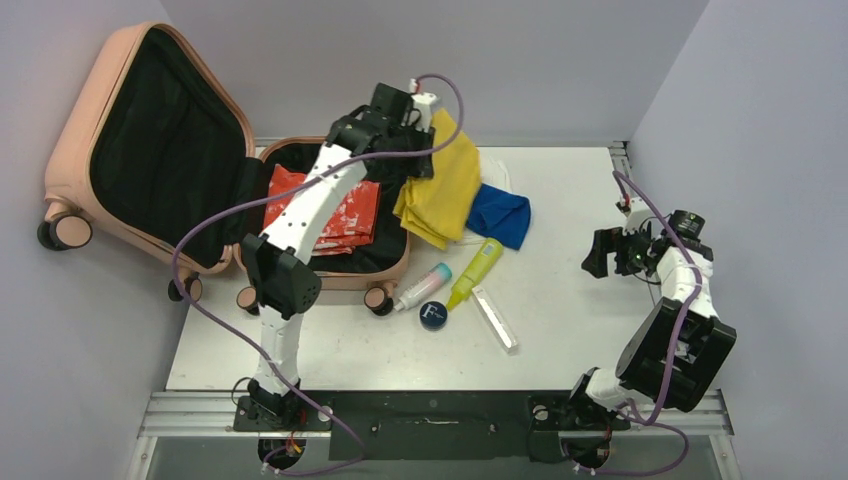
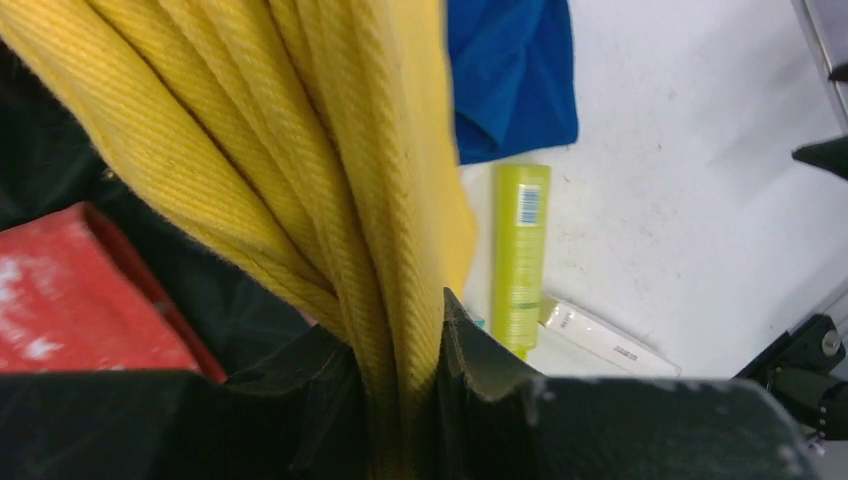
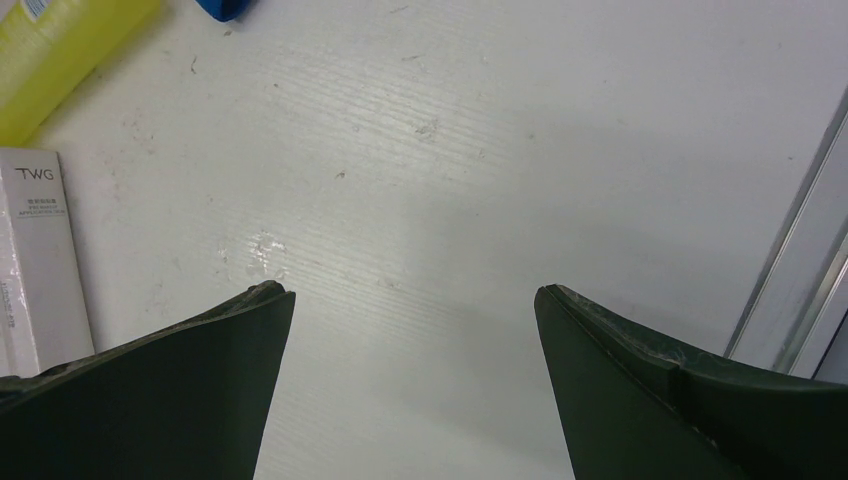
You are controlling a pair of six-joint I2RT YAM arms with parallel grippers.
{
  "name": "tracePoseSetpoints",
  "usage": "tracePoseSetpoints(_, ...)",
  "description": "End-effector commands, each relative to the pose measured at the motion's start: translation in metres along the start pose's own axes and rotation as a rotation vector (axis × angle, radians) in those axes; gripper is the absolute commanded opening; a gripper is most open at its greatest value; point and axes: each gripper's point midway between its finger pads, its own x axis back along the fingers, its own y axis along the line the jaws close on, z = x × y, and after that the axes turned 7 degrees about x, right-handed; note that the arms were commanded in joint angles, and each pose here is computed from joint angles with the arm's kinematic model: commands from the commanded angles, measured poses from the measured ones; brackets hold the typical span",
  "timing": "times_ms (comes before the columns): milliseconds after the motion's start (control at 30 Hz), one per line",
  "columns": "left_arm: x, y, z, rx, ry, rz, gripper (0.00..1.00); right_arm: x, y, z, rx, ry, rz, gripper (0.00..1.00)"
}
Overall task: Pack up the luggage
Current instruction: Place the clothes in the luggage.
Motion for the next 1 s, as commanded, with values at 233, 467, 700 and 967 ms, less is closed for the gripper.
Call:
tracePoseSetpoints(233, 0.119, 0.072, -0.065, 0.155, -0.271, -0.019, 0.00, 0.009, -0.002, -0.021, 0.063, -0.056, 0.060, 0.96)
tracePoseSetpoints(467, 0.113, 0.134, -0.025, 0.278, -0.133, -0.044, 0.00, 0.007, 0.000, -0.024, 0.074, -0.055, 0.061, 0.96)
tracePoseSetpoints(700, 0.094, 0.182, 0.020, 0.318, 0.076, 0.013, 0.00, 0.008, 0.001, -0.025, 0.080, -0.058, 0.071, 0.96)
tracePoseSetpoints(967, 0.087, 0.234, 0.053, 0.373, 0.176, 0.068, 0.00, 0.009, 0.003, -0.027, 0.088, -0.063, 0.073, 0.96)
